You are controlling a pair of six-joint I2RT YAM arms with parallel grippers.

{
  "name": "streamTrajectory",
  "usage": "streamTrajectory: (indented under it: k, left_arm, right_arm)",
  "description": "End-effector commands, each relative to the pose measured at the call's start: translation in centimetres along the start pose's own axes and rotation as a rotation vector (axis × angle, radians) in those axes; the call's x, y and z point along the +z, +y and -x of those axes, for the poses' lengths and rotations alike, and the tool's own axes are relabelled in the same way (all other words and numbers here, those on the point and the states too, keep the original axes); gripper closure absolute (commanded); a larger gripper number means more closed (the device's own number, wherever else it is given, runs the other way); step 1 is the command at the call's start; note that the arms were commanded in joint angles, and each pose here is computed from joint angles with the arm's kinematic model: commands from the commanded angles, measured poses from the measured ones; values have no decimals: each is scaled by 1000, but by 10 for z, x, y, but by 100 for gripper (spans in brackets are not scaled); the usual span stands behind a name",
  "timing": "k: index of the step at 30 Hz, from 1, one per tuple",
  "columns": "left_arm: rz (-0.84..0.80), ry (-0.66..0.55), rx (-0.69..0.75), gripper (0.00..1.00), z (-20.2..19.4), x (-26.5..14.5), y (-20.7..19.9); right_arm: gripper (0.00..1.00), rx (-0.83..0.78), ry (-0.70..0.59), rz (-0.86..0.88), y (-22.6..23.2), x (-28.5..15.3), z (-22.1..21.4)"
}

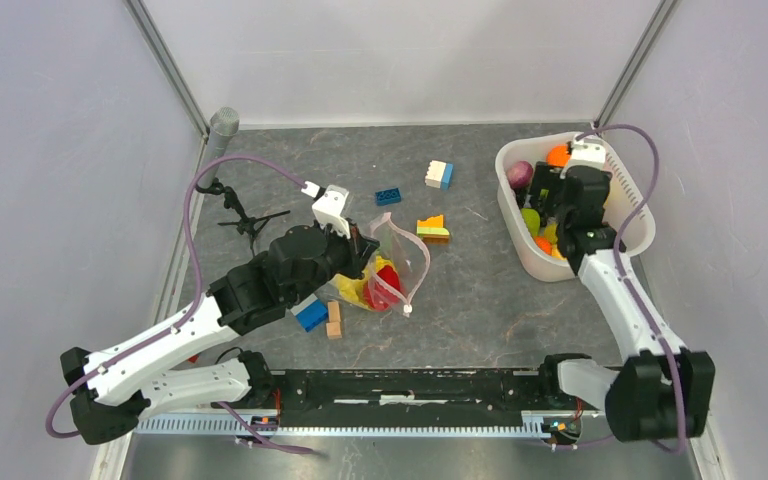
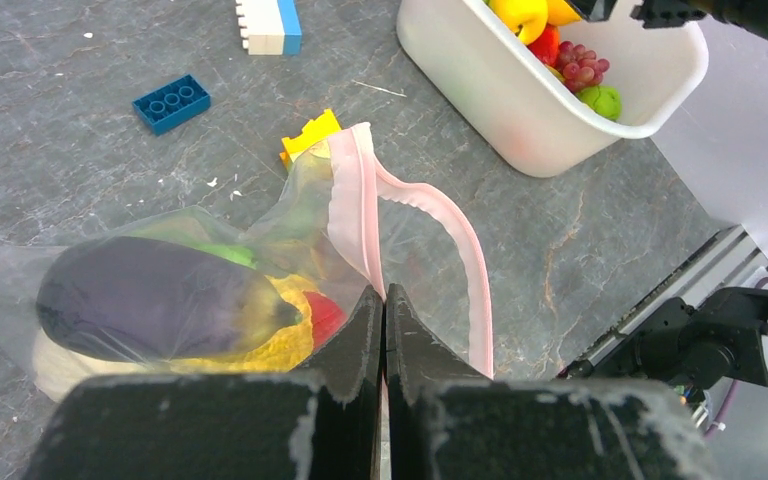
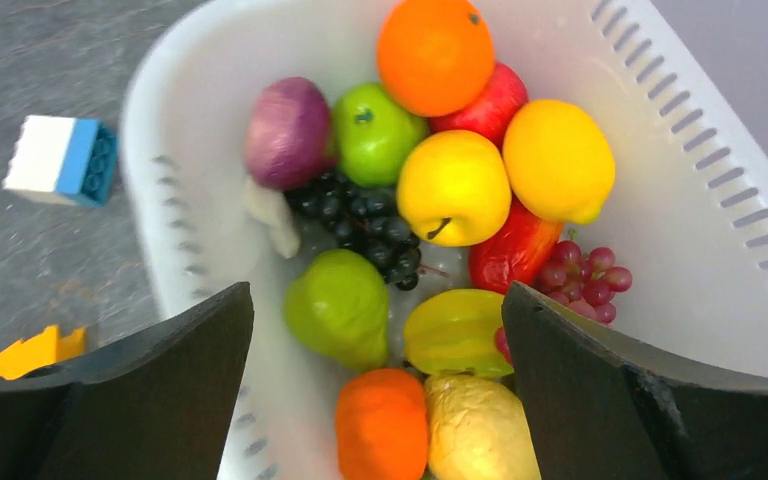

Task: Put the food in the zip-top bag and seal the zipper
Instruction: Pick up the fake vegetable from the bin.

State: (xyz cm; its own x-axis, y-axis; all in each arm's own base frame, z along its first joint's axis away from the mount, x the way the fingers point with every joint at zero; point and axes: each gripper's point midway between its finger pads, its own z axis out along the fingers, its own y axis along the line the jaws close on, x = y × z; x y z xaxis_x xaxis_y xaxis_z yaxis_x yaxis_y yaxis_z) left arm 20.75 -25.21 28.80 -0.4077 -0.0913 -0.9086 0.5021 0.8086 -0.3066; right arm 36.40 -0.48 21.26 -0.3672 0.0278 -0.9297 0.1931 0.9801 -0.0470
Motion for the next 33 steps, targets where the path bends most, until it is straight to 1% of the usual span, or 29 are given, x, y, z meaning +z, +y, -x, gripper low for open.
streamTrajectory:
  k: [1, 3, 5, 9, 11, 16, 21, 24, 25, 28, 30, 33]
  left_arm:
    - [-38, -25, -16, 97, 8, -1, -7]
    - [-41, -24, -13, 97, 8, -1, -8]
    - [-38, -25, -9, 97, 9, -2, -7]
    - [-32, -26, 1, 97, 10, -1, -5]
    - [-27, -22, 4, 97, 9, -1, -4]
    - [-16, -17, 9, 97, 7, 0, -2]
    - [-9, -16, 6, 97, 7, 0, 1]
    - [-13, -15, 2, 97, 7, 0, 0]
    - [-13, -15, -1, 97, 7, -1, 0]
    - [-13, -13, -5, 97, 6, -2, 0]
    - [-12, -16, -9, 97, 7, -2, 1]
    - [-16, -16, -14, 97, 6, -3, 0]
  right_arm:
    - [2, 149, -53, 125, -3, 32, 29]
    - [3, 174, -47, 224, 8, 47, 33]
    - [4, 212, -24, 243, 12, 63, 32]
    - [10, 252, 10, 314, 29, 93, 25]
    - [14, 275, 38, 319, 33, 110, 17]
    - [13, 286, 92, 310, 37, 140, 0]
    - [17, 283, 146, 344, 46, 160, -19]
    - [25, 275, 174, 355, 48, 165, -30]
    - [32, 275, 177, 354, 48, 164, -32]
    - [41, 268, 158, 330, 43, 158, -31]
    - [45, 269, 138, 315, 38, 154, -24]
    - [50, 271, 84, 336, 37, 140, -10]
